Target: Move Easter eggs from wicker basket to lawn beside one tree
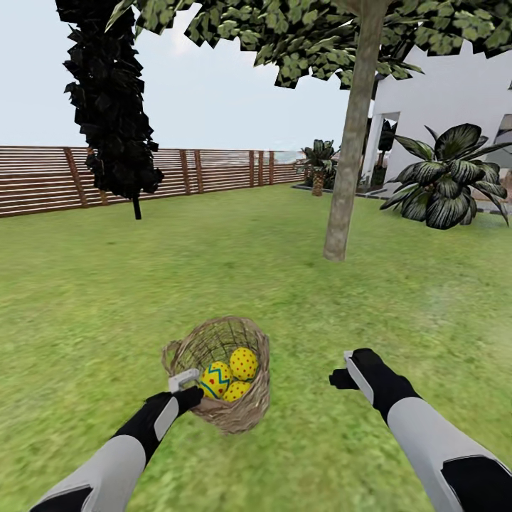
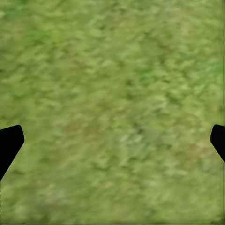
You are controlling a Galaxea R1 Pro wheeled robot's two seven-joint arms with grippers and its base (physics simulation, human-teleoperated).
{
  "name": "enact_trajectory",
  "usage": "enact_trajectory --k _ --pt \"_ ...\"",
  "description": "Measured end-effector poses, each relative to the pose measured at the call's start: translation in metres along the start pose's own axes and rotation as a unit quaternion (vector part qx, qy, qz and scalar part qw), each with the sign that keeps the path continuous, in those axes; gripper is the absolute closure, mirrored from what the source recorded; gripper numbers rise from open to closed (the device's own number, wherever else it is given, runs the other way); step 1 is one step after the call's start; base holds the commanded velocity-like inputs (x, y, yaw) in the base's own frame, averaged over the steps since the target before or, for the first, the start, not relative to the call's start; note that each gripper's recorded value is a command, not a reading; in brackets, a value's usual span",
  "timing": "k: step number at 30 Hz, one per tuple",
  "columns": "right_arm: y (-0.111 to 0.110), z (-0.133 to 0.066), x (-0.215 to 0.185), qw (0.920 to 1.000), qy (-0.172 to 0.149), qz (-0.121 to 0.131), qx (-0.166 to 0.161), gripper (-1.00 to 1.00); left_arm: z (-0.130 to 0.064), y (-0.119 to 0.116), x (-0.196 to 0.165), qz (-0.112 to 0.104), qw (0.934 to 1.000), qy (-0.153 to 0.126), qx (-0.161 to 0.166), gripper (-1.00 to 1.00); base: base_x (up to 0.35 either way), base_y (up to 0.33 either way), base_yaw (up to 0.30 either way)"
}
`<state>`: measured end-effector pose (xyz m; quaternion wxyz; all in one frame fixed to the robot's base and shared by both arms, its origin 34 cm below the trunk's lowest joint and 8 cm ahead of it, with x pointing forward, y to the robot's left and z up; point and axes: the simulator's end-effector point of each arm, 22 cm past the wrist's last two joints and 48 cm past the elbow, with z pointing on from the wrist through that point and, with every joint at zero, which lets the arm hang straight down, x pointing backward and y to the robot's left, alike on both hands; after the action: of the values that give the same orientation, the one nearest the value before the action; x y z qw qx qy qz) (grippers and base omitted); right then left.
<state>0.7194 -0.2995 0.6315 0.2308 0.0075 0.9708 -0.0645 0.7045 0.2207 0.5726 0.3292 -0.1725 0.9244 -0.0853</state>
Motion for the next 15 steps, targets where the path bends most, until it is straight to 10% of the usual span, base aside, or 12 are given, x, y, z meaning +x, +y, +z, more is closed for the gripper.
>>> enact_trajectory --k 15 --pt "-0.002 -0.001 0.0 1.0 -0.001 -0.001 0.002 -1.0 0.003 0.001 0.018 0.006 0.9999 0.008 -0.004 1.0 0.28 0.0 -0.02"
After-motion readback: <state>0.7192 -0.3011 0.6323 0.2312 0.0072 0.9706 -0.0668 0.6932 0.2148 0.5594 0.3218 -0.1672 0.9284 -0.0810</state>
